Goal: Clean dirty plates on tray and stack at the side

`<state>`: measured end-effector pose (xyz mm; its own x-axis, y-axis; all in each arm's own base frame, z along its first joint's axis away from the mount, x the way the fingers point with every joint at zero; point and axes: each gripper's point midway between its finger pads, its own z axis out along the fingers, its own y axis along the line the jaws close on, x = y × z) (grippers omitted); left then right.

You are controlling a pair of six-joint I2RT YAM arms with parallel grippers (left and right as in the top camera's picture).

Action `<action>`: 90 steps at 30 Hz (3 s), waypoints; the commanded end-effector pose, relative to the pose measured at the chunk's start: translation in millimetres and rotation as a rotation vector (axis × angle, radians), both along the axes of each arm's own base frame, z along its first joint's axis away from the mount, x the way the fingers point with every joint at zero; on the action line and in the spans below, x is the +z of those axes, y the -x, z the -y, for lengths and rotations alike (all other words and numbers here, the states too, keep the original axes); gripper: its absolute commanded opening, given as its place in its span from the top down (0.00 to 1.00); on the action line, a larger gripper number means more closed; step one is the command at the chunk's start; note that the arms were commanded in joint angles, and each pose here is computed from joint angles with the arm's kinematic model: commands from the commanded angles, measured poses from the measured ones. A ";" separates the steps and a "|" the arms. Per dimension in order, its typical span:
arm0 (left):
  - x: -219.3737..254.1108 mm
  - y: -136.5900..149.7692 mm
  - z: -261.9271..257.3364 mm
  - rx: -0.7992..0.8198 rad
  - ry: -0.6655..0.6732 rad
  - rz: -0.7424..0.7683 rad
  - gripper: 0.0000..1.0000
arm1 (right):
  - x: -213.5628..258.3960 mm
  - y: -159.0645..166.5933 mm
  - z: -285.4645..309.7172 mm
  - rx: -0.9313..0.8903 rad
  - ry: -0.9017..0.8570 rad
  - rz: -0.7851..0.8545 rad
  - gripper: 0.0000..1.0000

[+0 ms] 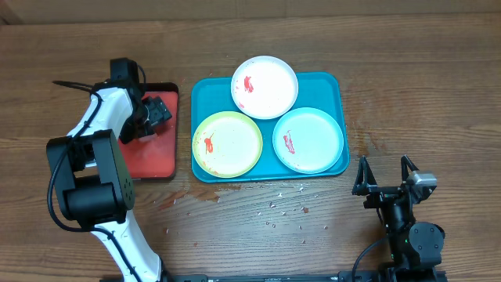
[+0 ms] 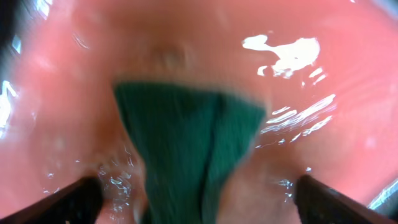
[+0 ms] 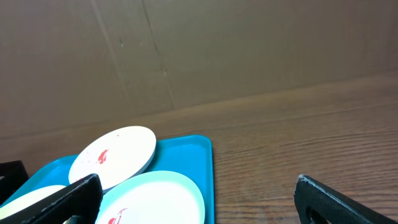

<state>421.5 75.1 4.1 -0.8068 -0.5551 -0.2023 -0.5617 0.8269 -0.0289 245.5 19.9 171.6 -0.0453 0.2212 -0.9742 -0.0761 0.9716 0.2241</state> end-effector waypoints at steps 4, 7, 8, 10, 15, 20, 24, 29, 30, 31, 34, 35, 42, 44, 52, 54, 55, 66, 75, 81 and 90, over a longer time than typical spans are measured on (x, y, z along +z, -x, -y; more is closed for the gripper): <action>-8.7 -11.2 -27.8 0.036 -0.136 0.043 0.00 | -1.6 -0.2 0.9 -0.008 0.007 0.005 0.00; -6.1 -19.8 -29.6 0.039 -0.143 0.079 0.07 | -1.6 -0.2 0.9 -0.008 0.007 0.005 0.00; -5.8 -20.7 -29.7 0.039 -0.143 0.084 0.31 | -1.6 -0.2 0.9 -0.008 0.007 0.005 0.00; -5.8 -20.9 -29.7 0.040 -0.143 0.085 0.94 | -1.6 -0.2 0.9 -0.008 0.007 0.005 0.00; -6.0 -20.3 -29.6 0.039 -0.143 0.082 0.96 | -1.6 -0.2 0.9 -0.008 0.007 0.005 0.00; -10.1 -7.9 -25.2 0.033 -0.124 0.029 0.00 | -1.6 -0.2 0.9 -0.008 0.007 0.005 0.00; -15.9 14.0 -13.3 0.017 -0.068 -0.063 0.00 | -1.6 -0.2 0.9 -0.008 0.007 0.005 0.00; -18.6 27.1 -1.8 0.007 -0.005 -0.115 0.95 | -1.6 -0.2 0.9 -0.008 0.007 0.005 0.00; -18.7 27.8 -1.7 0.007 -0.005 -0.118 0.96 | -1.6 -0.2 0.9 -0.008 0.007 0.005 0.00; -18.7 28.0 -1.7 0.007 -0.005 -0.119 0.96 | -1.6 -0.2 0.9 -0.008 0.007 0.005 0.00; -18.7 28.0 -1.6 0.007 -0.004 -0.119 0.86 | -1.6 -0.2 0.9 -0.008 0.007 0.005 0.00; -18.8 29.3 -1.4 0.007 -0.003 -0.124 0.48 | -1.6 -0.2 0.9 -0.008 0.007 0.005 0.00; -19.5 50.9 2.0 0.006 0.011 -0.212 0.00 | -1.6 -0.2 0.9 -0.008 0.007 0.005 0.00; -19.5 54.3 3.7 0.005 0.020 -0.226 0.21 | -1.6 -0.2 0.9 -0.008 0.007 0.005 0.00; -19.4 52.8 3.3 0.006 0.018 -0.220 0.96 | -1.6 -0.2 0.9 -0.008 0.007 0.005 0.00; -19.4 48.1 1.4 0.006 0.008 -0.201 0.70 | -1.6 -0.2 0.9 -0.008 0.007 0.005 0.00; -19.4 44.1 -0.2 0.007 0.000 -0.185 0.24 | -1.6 -0.2 0.9 -0.008 0.007 0.005 0.00; -17.2 23.7 -11.3 0.015 -0.057 -0.103 0.00 | -1.6 -0.2 0.9 -0.008 0.007 0.005 0.00; -9.4 24.9 -11.2 0.015 -0.054 -0.120 0.96 | -1.6 -0.2 0.9 -0.008 0.007 0.005 0.00; 28.3 17.7 -12.2 0.015 -0.051 -0.138 0.96 | -1.6 -0.2 0.9 -0.008 0.007 0.005 0.00; 140.2 -2.4 -14.8 0.017 -0.060 -0.055 0.96 | -1.6 -0.2 0.9 -0.008 0.007 0.005 0.00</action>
<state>413.6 86.5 100.4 -0.8198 -0.5612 -0.1141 -0.5704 0.8179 0.0752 245.5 19.8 171.4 -0.0460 0.2211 -0.9742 -0.0756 0.9716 0.2241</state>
